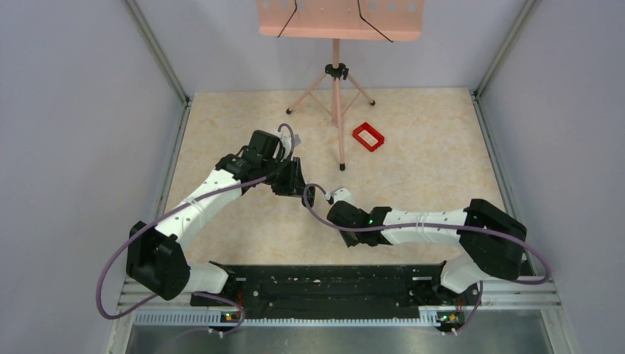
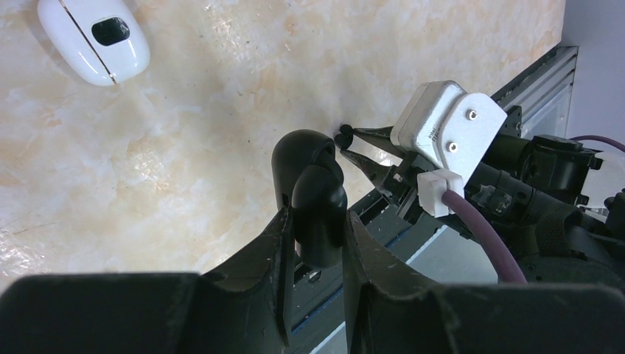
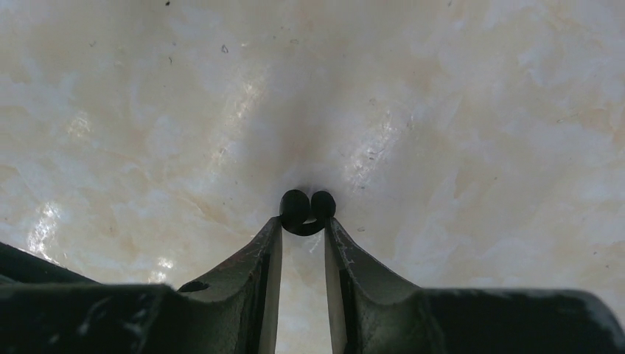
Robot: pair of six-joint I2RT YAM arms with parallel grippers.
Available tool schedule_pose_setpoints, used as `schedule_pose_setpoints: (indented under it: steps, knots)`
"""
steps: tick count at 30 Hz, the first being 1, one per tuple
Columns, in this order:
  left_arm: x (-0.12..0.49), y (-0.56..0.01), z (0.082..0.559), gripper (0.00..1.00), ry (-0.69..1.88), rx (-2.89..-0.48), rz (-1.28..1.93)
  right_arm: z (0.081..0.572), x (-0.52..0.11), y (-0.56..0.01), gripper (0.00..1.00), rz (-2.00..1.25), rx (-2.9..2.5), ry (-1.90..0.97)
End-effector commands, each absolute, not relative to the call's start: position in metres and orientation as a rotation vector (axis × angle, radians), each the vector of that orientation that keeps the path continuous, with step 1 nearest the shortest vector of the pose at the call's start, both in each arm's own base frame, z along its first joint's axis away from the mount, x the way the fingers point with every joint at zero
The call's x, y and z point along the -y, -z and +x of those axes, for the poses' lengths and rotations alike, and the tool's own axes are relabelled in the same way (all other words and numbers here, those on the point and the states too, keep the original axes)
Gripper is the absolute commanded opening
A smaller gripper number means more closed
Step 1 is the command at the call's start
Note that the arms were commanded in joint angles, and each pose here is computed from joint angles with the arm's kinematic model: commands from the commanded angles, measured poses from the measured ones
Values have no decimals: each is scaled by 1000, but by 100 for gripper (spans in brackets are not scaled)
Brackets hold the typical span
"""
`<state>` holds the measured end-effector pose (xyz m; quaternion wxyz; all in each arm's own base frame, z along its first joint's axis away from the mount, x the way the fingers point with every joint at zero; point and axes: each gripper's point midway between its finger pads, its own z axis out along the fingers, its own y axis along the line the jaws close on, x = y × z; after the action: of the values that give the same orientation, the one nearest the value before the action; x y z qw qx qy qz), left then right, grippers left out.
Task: Insert the wireless bluetooth earbuds into the charging case
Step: Move the left earbud to the corner of the board.
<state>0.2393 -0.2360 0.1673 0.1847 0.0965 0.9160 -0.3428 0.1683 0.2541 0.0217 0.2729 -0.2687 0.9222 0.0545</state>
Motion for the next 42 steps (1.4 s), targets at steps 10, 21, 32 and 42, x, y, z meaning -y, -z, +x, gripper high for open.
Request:
schedule_pose_setpoints:
  steps: [10, 21, 32, 42]
  knots:
    - [233, -176, 241, 0, 957, -2535, 274, 213, -248, -32, 26, -338, -2482, -310]
    - [232, -177, 240, 0, 961, -2530, 272, 229, -224, -39, 26, 6, -2478, -567]
    - [233, -179, 239, 0, 969, -2525, 273, 235, -195, -44, 31, 302, -2416, -736]
    - [235, -181, 240, 0, 986, -2524, 281, 233, -181, -41, 36, 316, -2414, -718]
